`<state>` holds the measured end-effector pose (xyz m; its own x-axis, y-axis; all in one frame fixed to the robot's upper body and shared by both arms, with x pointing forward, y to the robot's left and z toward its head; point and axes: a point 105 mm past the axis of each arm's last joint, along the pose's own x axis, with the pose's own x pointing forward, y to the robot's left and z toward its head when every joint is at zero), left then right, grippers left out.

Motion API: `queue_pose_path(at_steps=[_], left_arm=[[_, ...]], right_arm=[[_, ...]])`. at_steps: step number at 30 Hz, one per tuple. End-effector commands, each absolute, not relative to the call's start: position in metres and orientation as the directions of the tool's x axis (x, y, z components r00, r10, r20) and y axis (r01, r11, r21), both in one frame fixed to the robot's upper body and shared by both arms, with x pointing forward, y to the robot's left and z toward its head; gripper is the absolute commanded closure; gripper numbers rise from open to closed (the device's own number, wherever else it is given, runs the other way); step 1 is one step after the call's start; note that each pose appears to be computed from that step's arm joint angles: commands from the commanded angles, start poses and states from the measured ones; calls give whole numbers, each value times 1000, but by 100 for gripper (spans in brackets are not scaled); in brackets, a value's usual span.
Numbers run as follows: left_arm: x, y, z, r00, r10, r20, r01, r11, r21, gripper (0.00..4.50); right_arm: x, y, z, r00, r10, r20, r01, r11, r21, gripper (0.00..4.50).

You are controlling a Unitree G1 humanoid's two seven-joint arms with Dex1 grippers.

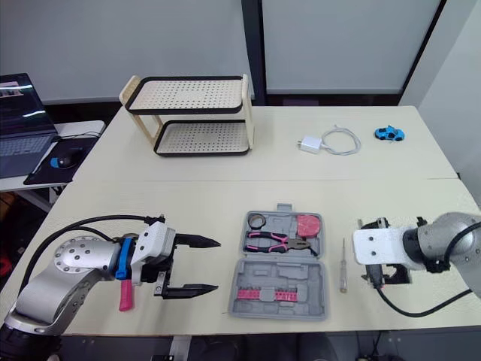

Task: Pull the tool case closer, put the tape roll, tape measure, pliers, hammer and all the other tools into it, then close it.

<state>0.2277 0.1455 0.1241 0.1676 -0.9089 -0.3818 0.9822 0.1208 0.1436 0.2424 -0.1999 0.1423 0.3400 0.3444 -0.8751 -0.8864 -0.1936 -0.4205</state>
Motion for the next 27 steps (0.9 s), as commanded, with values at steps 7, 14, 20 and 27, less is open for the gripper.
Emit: queue_pose_path(at_steps=[7, 14, 20, 27], left_arm=[[222, 144, 131, 185, -906, -381, 975, 121, 184, 0], [218, 139, 130, 191, -907, -376, 976, 133, 175, 0], [215, 137, 129, 197, -907, -374, 976, 144, 165, 0], [214, 135, 128, 205, -906, -370, 975, 155, 159, 0]], right_arm=[[256, -189, 127, 185, 166, -969, -644, -724, -247, 2], [275, -183, 110, 171, 74, -982, -521, -839, -154, 2], [276, -187, 102, 154, 20, -988, -475, -875, -92, 2], [278, -178, 91, 136, 21, -991, -450, -890, -81, 2]])
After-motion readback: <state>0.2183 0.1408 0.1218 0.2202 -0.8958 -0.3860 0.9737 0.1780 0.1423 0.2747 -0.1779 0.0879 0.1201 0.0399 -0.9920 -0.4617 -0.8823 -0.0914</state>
